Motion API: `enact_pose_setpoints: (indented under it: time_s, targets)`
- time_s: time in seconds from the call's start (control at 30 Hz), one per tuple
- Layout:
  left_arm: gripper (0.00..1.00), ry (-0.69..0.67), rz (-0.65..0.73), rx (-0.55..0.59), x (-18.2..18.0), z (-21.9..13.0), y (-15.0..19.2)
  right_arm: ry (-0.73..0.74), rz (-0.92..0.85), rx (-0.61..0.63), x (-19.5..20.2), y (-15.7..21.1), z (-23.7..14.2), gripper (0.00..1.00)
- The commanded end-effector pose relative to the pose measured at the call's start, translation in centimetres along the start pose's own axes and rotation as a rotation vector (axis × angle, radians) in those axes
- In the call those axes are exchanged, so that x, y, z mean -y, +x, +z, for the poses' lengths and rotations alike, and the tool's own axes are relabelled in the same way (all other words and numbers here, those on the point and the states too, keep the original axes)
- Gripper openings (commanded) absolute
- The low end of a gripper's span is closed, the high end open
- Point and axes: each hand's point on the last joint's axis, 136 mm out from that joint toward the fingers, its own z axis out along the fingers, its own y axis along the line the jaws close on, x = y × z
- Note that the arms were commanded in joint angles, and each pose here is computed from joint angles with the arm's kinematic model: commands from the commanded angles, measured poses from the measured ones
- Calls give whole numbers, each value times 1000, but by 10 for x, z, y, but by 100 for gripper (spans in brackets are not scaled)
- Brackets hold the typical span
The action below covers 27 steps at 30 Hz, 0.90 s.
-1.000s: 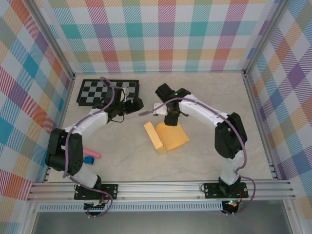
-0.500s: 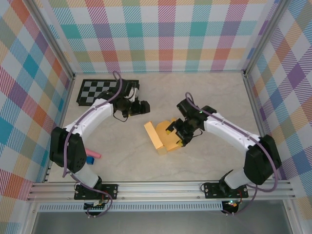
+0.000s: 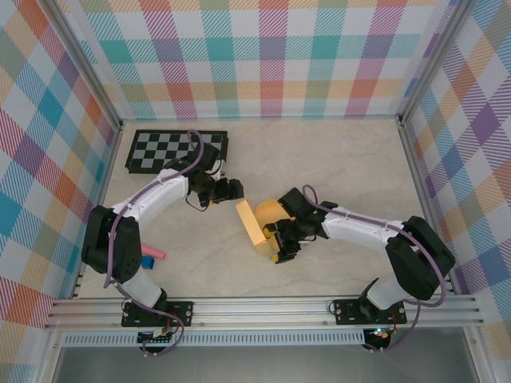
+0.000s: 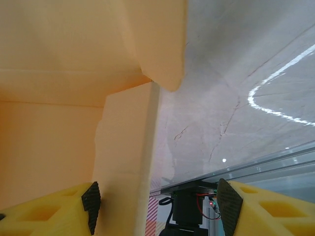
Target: Fold the paper box
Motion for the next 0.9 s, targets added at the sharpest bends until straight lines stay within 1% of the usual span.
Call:
enact_pose_setpoints:
  time_s: [0.0,0.03,0.13,0.2,0.5,0.67,0.7,0.87]
  targets:
    - [81,11,-30,2,-1,4,1,-29,121,-31,-12,9,7,64]
    - [81,12,-38,-5,-2,7,3,-29,124,-28,-12,8,8,63]
    - [81,11,-58,-10,-6,11,7,-16,128,-15,-12,5,11,51]
    - [81,9,-57,-5,-6,10,6,-14,132,-12,-13,3,14,47]
    - [80,20,-66,-16,-6,11,9,-52,168,-9,-20,-2,21,47]
    - [81,21,-69,-20,-7,12,11,-42,177,-11,-21,-5,27,37]
    - [81,24,-70,-21,-7,12,11,-40,177,-14,-21,-5,29,33]
    - [80,31,-93,14,-9,2,0,-21,161,-4,-19,-6,29,21]
